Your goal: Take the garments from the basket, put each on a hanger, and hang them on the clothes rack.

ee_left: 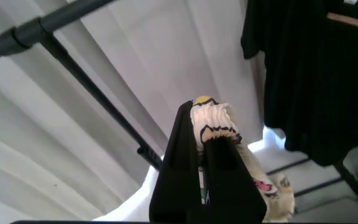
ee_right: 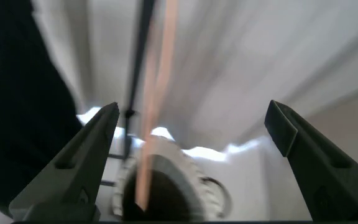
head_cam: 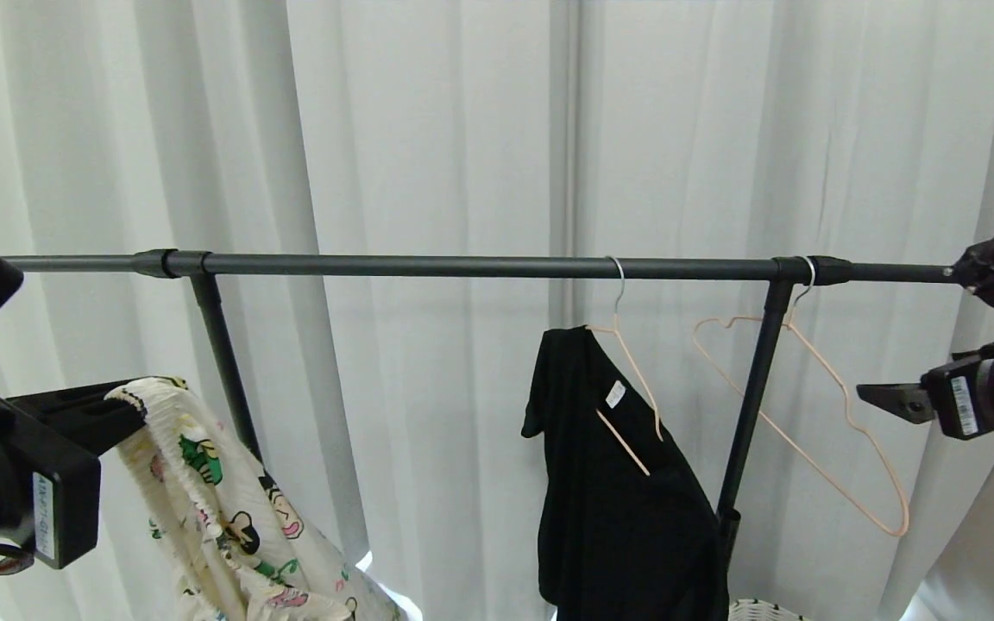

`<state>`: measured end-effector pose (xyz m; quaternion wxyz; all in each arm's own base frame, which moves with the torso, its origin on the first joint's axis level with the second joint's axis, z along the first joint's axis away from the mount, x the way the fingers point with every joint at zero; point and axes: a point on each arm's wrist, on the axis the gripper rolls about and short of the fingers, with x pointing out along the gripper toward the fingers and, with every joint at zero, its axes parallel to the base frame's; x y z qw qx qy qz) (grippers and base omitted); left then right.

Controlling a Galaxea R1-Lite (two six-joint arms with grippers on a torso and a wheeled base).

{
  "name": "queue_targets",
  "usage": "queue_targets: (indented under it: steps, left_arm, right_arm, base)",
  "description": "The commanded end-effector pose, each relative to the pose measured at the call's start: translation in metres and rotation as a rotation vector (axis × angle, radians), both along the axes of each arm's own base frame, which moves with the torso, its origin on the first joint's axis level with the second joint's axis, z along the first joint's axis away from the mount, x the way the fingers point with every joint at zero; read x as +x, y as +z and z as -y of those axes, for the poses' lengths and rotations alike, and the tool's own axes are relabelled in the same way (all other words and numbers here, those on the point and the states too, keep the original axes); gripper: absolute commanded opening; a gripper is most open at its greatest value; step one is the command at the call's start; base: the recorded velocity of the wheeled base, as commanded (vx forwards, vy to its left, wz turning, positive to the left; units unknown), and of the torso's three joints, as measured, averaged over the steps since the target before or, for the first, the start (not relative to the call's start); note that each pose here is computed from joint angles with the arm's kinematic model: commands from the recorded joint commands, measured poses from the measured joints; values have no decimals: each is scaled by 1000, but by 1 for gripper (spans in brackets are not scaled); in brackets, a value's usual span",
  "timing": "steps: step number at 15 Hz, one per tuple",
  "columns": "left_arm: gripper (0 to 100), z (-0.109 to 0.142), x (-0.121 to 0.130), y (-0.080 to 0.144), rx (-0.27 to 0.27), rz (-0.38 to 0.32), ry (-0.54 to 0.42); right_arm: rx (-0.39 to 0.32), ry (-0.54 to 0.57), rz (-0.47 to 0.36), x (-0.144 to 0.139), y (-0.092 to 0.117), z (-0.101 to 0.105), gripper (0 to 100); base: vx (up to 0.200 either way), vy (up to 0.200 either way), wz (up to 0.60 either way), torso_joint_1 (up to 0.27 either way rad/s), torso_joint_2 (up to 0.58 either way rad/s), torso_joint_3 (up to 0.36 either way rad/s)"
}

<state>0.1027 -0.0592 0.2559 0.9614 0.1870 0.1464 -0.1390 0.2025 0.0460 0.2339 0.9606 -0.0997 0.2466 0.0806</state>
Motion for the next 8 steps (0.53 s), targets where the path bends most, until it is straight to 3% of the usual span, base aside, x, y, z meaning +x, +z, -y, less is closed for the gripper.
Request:
queue_targets:
  steps: [1, 6, 8]
  left_arm:
    - [0, 1, 1, 0, -4, 7, 0]
    - [0, -1, -2, -2, -6, 13, 3]
    - [0, -1, -2, -2, -6, 13, 1]
  right_arm:
    - [14, 19, -83, 23, -20, -5, 100]
    - [114, -64, -147, 53, -44, -7, 100]
    - [123, -86, -162, 63, -48, -4, 100]
  base:
    - [0, 0, 0, 0, 0, 0]
    - [0, 0, 0, 0, 0, 0]
    - [0, 0, 0, 0, 0, 0]
